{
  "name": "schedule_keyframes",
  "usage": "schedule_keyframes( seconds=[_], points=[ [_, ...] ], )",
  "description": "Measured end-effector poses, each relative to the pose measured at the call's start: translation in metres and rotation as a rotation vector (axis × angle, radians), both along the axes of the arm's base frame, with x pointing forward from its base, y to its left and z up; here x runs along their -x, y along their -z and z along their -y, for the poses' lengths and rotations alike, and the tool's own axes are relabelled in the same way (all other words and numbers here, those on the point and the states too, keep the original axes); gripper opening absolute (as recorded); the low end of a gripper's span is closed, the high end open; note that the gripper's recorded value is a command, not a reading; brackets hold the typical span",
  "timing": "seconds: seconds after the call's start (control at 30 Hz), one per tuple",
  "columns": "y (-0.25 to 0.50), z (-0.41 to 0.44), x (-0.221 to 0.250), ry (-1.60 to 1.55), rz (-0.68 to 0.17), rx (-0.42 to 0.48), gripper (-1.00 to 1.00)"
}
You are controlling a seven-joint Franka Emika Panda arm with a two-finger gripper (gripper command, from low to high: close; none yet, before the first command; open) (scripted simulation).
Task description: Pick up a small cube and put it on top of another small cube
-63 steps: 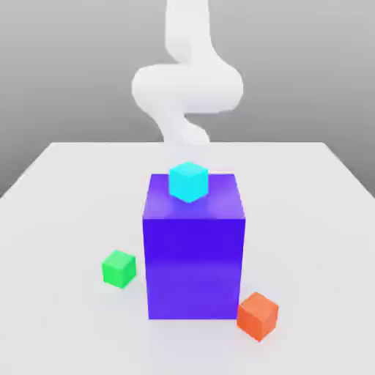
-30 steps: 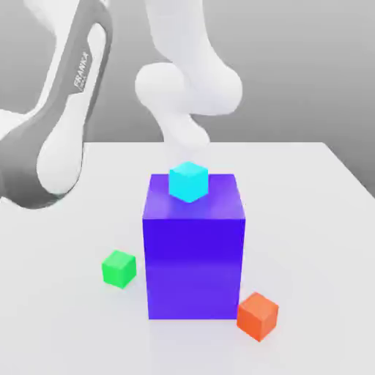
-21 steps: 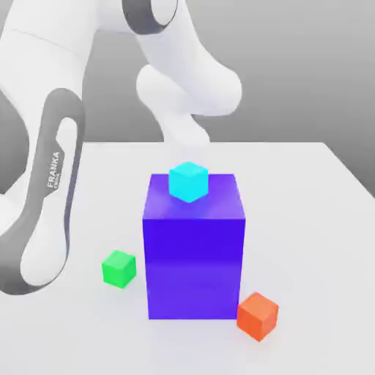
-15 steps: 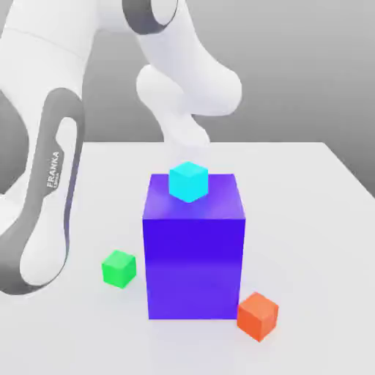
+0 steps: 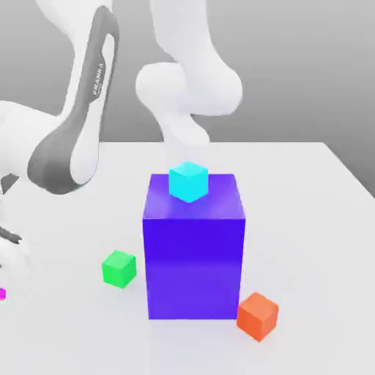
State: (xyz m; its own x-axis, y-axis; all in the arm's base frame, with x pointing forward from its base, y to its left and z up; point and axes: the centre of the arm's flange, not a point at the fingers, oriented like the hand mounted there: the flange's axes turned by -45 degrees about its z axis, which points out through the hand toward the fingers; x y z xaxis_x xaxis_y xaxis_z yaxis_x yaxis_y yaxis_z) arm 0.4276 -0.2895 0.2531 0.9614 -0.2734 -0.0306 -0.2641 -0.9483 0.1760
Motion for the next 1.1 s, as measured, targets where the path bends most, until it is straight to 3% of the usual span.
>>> schedule_keyframes(
  seconds=[0.53, 0.83, 1.1],
  points=[
    [-0.015, -0.073, 0.108, -0.833, -0.099, -0.079, -1.0],
    [0.007, -0.14, 0.158, -1.354, -0.058, -0.183, -1.0],
    [0.057, -0.155, 0.158, -1.416, -0.014, -0.235, -1.0]
  ],
)
